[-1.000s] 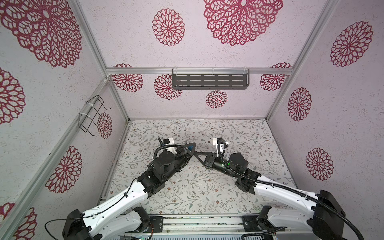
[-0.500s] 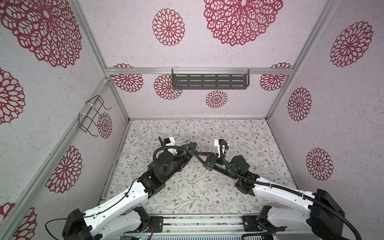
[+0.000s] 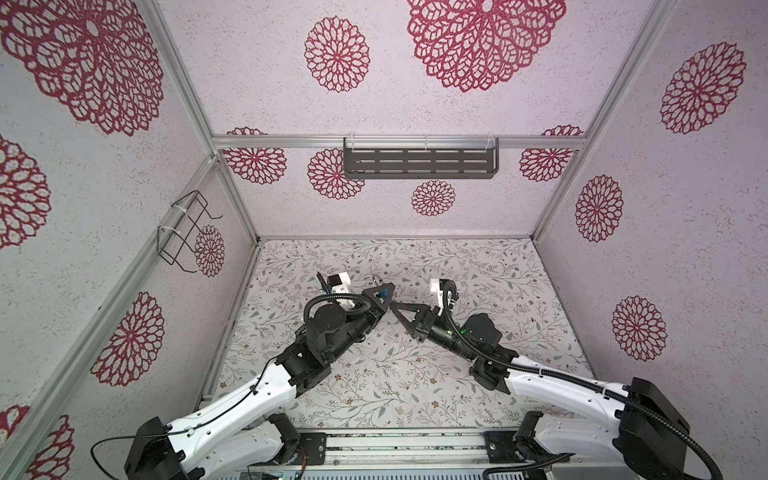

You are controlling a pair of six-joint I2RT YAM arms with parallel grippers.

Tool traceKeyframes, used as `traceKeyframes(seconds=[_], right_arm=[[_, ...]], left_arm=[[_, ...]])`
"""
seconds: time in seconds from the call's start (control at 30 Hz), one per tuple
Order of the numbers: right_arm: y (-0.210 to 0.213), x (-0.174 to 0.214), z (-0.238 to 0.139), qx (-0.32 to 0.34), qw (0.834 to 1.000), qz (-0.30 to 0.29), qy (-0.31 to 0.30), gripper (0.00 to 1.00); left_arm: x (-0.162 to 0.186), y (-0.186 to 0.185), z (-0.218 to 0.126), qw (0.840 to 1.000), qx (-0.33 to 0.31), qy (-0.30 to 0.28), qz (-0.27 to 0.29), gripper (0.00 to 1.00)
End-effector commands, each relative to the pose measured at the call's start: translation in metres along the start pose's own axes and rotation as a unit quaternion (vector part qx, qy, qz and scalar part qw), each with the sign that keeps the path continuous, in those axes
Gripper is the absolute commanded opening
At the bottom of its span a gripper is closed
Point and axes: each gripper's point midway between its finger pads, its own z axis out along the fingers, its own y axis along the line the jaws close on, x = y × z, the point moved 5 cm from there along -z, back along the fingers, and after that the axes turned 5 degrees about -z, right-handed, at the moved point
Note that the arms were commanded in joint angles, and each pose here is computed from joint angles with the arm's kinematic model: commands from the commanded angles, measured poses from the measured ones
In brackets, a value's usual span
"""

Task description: Unlock with the key

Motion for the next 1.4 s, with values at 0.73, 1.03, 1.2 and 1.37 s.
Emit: traceKeyframes(seconds=[0.73, 1.03, 1.2, 1.37], right_arm=[[-0.005, -0.014, -0.018, 0.170, 0.946, -0.264, 0.079, 0.49], [-0.004, -0.022, -0.012, 0.213, 0.907, -0.325, 0.162, 0.59], [0.000, -0.024, 0.003, 0.226, 0.885, -0.352, 0.205, 0.63], [0.001, -0.028, 0.018, 0.242, 0.871, -0.366, 0.224, 0.69]], left_arm=[[-0.037, 0.015, -0.049, 0.957, -0.146, -0.014, 0.252, 0.00], [-0.019, 0.036, -0.053, 0.896, -0.111, 0.050, 0.428, 0.00], [-0.013, 0.047, -0.049, 0.860, -0.098, 0.050, 0.499, 0.00], [-0.004, 0.057, -0.045, 0.834, -0.067, 0.044, 0.546, 0.00]])
